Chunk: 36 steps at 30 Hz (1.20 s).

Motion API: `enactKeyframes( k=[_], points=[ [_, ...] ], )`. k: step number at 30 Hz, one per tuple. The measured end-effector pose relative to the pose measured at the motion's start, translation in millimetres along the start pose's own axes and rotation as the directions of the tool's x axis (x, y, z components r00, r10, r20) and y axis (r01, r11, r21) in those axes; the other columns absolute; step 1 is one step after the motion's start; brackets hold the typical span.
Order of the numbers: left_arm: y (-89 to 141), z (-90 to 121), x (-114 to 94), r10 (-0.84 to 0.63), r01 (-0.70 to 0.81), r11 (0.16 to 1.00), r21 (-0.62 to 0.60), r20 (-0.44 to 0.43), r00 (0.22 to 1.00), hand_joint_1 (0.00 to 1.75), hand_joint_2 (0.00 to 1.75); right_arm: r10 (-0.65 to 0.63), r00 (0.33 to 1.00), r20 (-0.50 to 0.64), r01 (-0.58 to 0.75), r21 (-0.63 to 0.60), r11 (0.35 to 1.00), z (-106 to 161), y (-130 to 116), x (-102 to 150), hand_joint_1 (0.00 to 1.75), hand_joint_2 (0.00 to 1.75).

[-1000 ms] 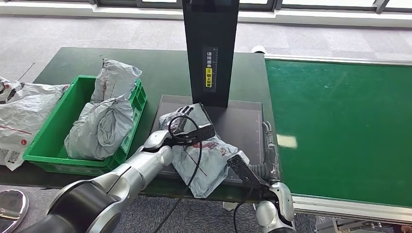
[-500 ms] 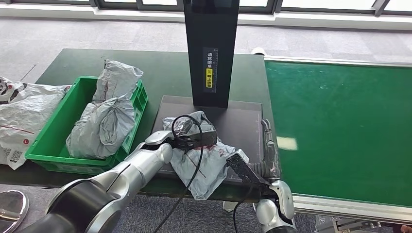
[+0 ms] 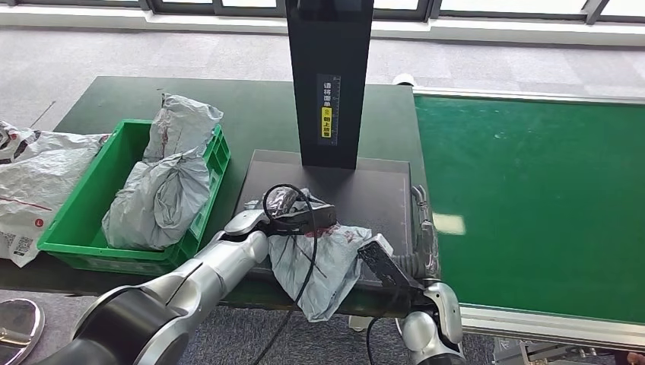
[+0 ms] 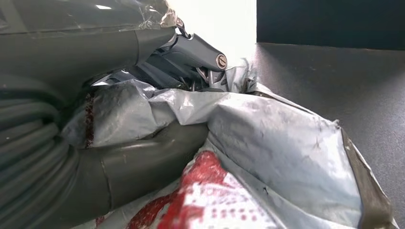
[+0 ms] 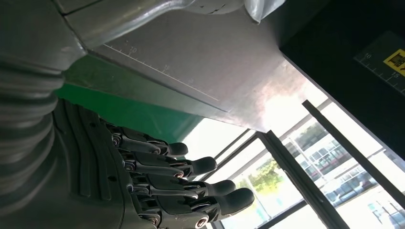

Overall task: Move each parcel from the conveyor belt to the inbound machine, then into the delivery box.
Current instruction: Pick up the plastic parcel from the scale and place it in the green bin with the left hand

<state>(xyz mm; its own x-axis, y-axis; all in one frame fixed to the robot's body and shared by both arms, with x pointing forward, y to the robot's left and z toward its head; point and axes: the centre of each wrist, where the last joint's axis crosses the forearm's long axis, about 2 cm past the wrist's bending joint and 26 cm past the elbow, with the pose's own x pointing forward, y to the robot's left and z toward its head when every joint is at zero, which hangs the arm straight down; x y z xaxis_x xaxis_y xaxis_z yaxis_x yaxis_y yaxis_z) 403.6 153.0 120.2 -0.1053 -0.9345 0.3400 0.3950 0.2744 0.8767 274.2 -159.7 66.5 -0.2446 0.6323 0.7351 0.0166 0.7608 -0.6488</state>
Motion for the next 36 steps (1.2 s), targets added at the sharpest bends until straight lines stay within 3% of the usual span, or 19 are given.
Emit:
enactKeyframes(
  k=[8,15,21,28,36],
  points=[
    [-22,10,-9,0.067,-0.098,0.960,0.262,0.126,0.990,1.75,1.75,0.004,1.000,-0.012,-0.005,-0.051,0.999,14,-5,-4,0.00,1.75],
    [-12,10,-7,0.120,-0.224,0.876,0.427,0.259,0.958,1.75,1.75,0.003,1.000,-0.013,-0.004,-0.095,0.995,29,-9,-3,0.00,1.75],
    [-3,14,-21,0.183,-0.382,0.712,0.589,0.369,0.911,1.75,1.75,-0.045,0.998,0.033,0.050,-0.167,0.985,43,-15,-1,0.00,1.75],
    [14,40,-31,0.186,-0.472,0.532,0.703,0.447,0.875,1.75,1.75,-0.056,0.998,0.028,0.061,-0.214,0.975,62,-22,0,0.00,1.75],
    [32,58,-28,0.133,-0.489,0.436,0.756,0.483,0.865,1.75,1.75,-0.054,0.998,0.028,0.059,-0.233,0.971,68,-26,2,0.00,1.75]
  ],
)
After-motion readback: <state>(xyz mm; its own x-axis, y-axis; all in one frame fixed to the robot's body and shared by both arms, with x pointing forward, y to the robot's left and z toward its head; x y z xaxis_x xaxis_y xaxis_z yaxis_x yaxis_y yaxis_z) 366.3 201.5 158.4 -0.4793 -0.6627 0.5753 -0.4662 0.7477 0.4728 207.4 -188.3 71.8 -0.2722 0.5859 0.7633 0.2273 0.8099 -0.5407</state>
